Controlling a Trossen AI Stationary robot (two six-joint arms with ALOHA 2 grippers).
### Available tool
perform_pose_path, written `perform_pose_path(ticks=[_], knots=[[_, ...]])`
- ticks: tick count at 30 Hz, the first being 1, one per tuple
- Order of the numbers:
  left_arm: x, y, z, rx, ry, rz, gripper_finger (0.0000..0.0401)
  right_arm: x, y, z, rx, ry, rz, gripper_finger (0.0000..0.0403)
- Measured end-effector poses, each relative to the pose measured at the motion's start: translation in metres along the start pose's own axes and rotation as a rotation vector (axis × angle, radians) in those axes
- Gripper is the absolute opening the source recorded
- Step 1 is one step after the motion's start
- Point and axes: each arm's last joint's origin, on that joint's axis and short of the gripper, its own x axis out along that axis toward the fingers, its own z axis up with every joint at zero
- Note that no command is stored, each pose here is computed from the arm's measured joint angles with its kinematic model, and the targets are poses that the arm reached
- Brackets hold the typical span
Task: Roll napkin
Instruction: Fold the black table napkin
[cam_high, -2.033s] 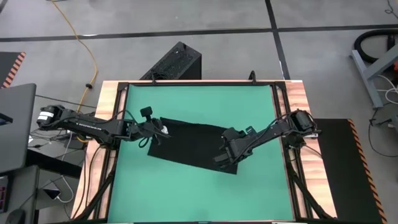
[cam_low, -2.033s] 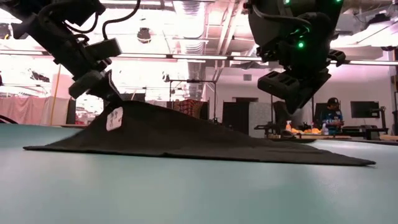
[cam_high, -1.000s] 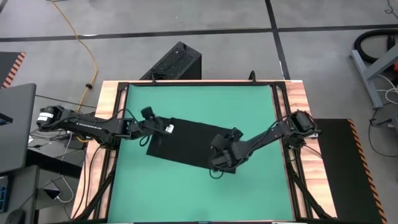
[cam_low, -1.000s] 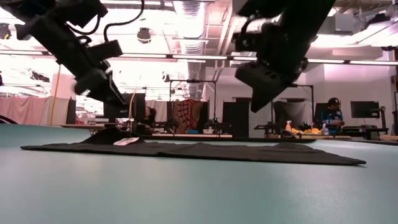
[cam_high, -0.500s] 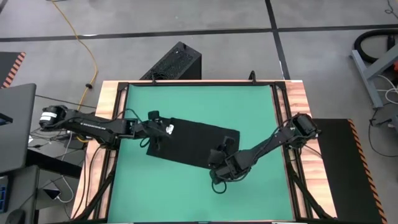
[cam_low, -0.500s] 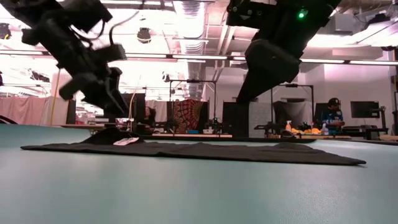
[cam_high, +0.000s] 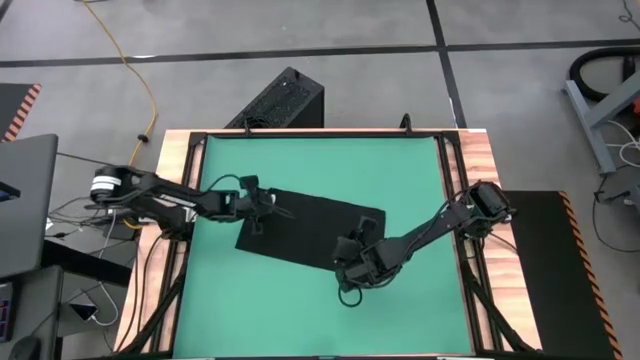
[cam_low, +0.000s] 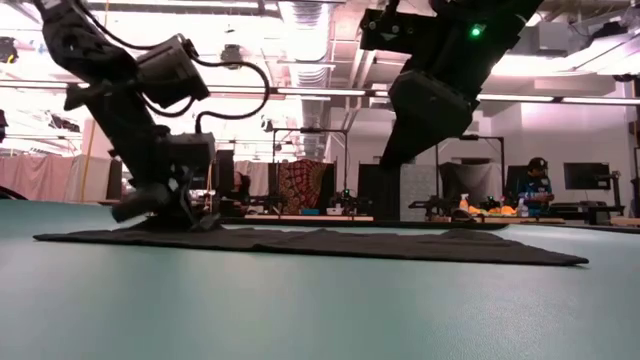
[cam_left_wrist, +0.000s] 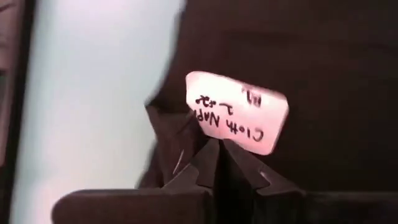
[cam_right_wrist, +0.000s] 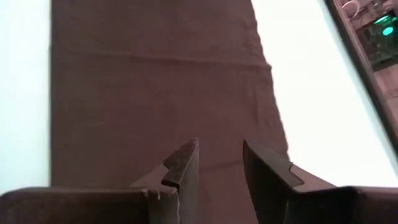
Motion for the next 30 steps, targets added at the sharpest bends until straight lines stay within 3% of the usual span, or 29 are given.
perform_pose_path(ticks=[5,15,27,30], knots=[[0.002,0.004,0.004,-0.039,-0.016,0.142,0.0003,0.0,0.0,0.0,0.028,0.004,0.0,0.0148],[-0.009,0.013,0.002,-0.118,-0.001,0.263,0.0003,0.0,0.0,-0.001,0.028,0.006,0.0,0.0148],[-0.024,0.021,0.003,-0.197,-0.047,0.244,0.0003,-0.002,0.003,-0.001,0.007,-0.001,0.023,0.0148],[-0.032,0.025,0.005,-0.208,-0.095,0.186,0.0007,-0.004,0.007,0.002,-0.025,-0.02,0.062,0.0148]])
